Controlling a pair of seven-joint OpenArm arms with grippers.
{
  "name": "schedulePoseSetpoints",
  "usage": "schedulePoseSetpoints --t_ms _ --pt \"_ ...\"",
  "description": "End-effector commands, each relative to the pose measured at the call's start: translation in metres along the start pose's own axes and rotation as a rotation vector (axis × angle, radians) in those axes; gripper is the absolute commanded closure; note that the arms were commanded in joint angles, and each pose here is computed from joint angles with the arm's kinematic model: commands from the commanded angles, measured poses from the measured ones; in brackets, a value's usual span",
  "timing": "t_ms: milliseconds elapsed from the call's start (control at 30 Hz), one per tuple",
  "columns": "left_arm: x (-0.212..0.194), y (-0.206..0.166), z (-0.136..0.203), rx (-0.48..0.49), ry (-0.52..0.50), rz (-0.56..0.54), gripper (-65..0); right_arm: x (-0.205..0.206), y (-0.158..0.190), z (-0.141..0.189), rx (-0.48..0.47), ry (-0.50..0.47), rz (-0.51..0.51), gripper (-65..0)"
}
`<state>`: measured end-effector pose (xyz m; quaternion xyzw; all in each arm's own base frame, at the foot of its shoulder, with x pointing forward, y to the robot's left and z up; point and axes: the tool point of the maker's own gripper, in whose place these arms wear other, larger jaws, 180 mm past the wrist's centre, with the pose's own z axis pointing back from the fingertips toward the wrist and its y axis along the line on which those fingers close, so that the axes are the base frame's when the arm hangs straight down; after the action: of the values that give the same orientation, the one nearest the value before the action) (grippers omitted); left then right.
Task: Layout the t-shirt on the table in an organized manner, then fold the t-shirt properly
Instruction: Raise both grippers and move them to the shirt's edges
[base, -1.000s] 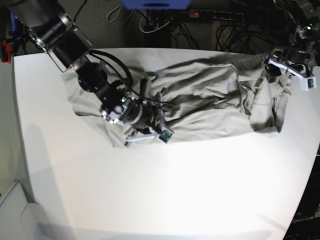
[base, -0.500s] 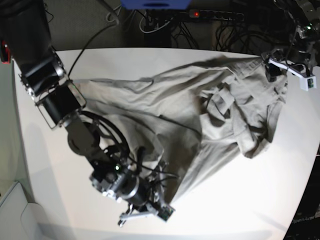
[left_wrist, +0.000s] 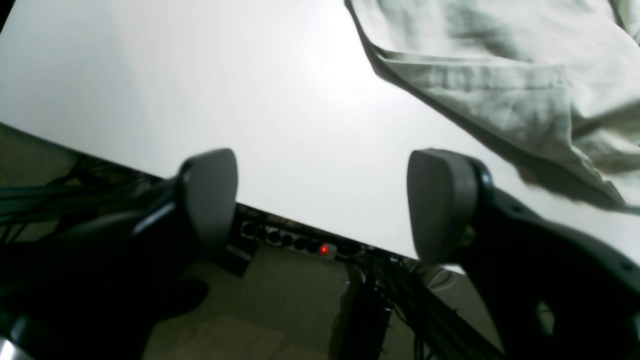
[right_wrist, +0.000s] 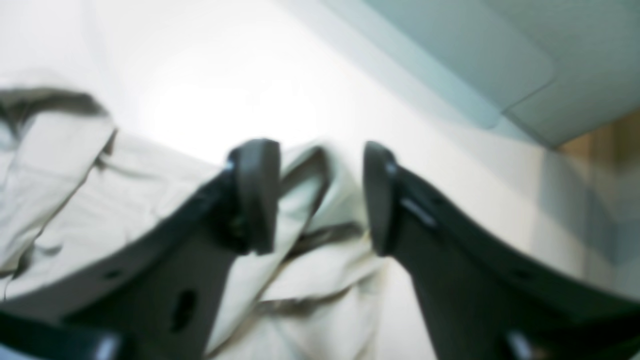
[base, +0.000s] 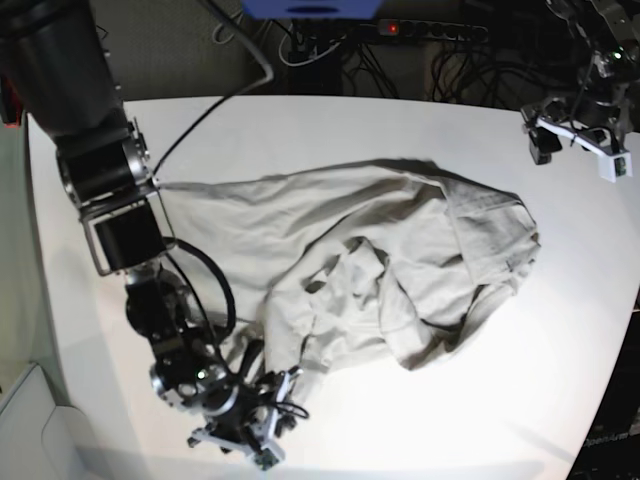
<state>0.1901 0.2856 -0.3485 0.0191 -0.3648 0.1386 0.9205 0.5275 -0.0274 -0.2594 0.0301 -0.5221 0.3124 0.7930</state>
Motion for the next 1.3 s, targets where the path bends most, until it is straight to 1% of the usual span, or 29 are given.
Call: schedulePoseSetpoints --t_ms 0,67,133,233,300,367,433,500,667,800,833,900,1100,1200,1233,1267 --pt "0.016 -0.002 0.002 -0.01 -0.054 -0.018 -51.3 0.031 -0.011 0.004 -0.017 -0.079 0.01 -36.8" --pt "0.022 -0.004 0.001 -0.014 -0.069 -0.015 -51.3 0.023 -0.011 0.006 -0.02 -0.071 0.005 -42.0" --pt "0.033 -0.011 -0.001 -0.036 -0.101 0.004 -51.3 0.009 -0.018 0.014 -0.037 -0.065 -0.008 -44.7" --pt "0.053 -0.024 -0.005 -0.068 -0.161 0.048 -51.3 -0.012 -0.007 0.033 -0.039 -0.085 -0.031 -45.2" --pt "0.069 -0.034 -0.01 -0.09 -0.206 0.08 -51.3 -0.025 0.005 0.049 -0.03 -0.095 -0.02 -45.3" --pt "0.077 -0.037 -0.019 -0.104 -0.216 0.107 -51.3 -0.033 0.015 0.062 -0.021 -0.105 -0.006 -45.3" --pt "0.078 -0.038 -0.033 -0.118 -0.2 0.141 -51.3 -0.044 0.027 0.074 -0.007 -0.104 0.003 -45.3" --pt "0.069 -0.037 -0.052 -0.132 -0.153 0.185 -51.3 -0.052 0.038 0.086 0.007 -0.105 0.01 -45.3" --pt "0.039 -0.025 -0.086 -0.09 -0.032 0.209 -51.3 -0.075 0.058 0.106 0.036 -0.081 0.019 -45.3" --pt "0.026 -0.03 -0.104 -0.102 0.026 0.242 -51.3 -0.088 0.056 0.12 0.02 -0.066 0.002 -45.3" --pt "0.023 -0.03 -0.107 -0.104 0.035 0.249 -51.3 -0.09 0.055 0.123 0.012 -0.066 -0.005 -45.3" --pt "0.026 -0.033 -0.112 -0.115 0.016 0.262 -51.3 -0.092 0.053 0.128 0.0 -0.069 -0.017 -45.3" --pt "0.019 -0.067 -0.126 -0.176 0.024 0.198 -51.3 -0.104 0.048 0.135 -0.02 -0.047 -0.041 -45.3" --pt "0.014 -0.072 -0.127 -0.188 0.041 0.198 -50.9 -0.109 0.042 0.137 -0.037 -0.038 -0.051 -45.3" --pt "0.013 -0.072 -0.127 -0.189 0.043 0.201 -49.6 -0.109 0.042 0.137 -0.037 -0.038 -0.051 -45.3" --pt "0.013 -0.072 -0.127 -0.189 0.043 0.201 -45.5 -0.109 0.042 0.137 -0.037 -0.038 -0.051 -45.3"
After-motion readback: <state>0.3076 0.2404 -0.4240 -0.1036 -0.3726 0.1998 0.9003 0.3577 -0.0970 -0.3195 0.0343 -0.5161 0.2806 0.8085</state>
